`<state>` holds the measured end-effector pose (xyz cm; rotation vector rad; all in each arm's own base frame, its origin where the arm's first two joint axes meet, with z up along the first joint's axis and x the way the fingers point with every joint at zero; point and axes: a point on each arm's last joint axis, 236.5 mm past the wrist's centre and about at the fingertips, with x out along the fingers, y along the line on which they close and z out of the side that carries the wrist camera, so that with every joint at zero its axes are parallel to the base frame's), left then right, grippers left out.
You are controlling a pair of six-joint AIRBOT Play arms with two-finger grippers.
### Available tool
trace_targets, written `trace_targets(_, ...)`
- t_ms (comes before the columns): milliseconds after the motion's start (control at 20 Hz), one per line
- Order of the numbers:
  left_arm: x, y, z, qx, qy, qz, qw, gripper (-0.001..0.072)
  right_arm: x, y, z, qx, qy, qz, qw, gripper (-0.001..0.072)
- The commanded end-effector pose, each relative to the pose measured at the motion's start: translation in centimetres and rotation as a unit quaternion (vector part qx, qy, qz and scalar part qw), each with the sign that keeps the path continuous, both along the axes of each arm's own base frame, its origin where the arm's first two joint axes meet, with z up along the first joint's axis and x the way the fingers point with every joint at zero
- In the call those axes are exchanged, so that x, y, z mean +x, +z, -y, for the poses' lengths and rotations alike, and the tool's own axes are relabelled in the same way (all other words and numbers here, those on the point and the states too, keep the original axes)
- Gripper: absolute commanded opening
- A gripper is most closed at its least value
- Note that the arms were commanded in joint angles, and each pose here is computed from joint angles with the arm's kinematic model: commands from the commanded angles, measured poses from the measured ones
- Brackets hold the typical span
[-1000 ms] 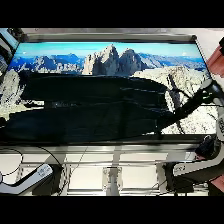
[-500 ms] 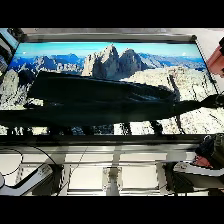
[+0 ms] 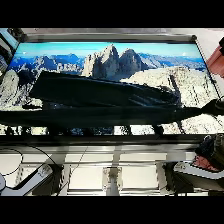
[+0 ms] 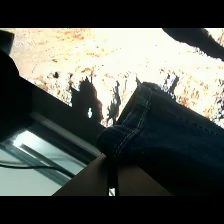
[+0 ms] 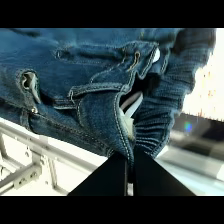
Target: Fold the clothes and pants, and hang the long-sleeved shirts on hangers.
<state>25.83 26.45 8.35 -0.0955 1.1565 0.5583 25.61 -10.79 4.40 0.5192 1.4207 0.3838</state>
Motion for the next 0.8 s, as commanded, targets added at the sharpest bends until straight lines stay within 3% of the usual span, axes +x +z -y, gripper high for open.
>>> trace_targets(0, -0.4, -1.2, 0.8, -0.018, -0.008, -0.013, 1.000, 0.0033, -2.9, -3.7, -0.5, -0.002, -0.004, -0.064, 0.998, 0.0012)
trace_targets(300, 6.0, 1.1, 3.3, 0.011, -0.084, 0.015, 0.996, 0.0030, -0.1, -2.5, 0.2, -0.004, -0.046, -0.031, 0.998, 0.0012)
trace_targets(550, 15.8, 2.9, 4.9, -0.015, -0.060, 0.075, 0.995, 0.0029, 10.1, 1.4, 3.5, -0.008, -0.201, 0.142, 0.969, 0.0012)
trace_targets(750, 20.6, 1.4, 4.5, -0.042, -0.026, 0.085, 0.995, 0.0029, 13.4, 2.0, 6.4, -0.024, -0.281, 0.187, 0.941, 0.0012)
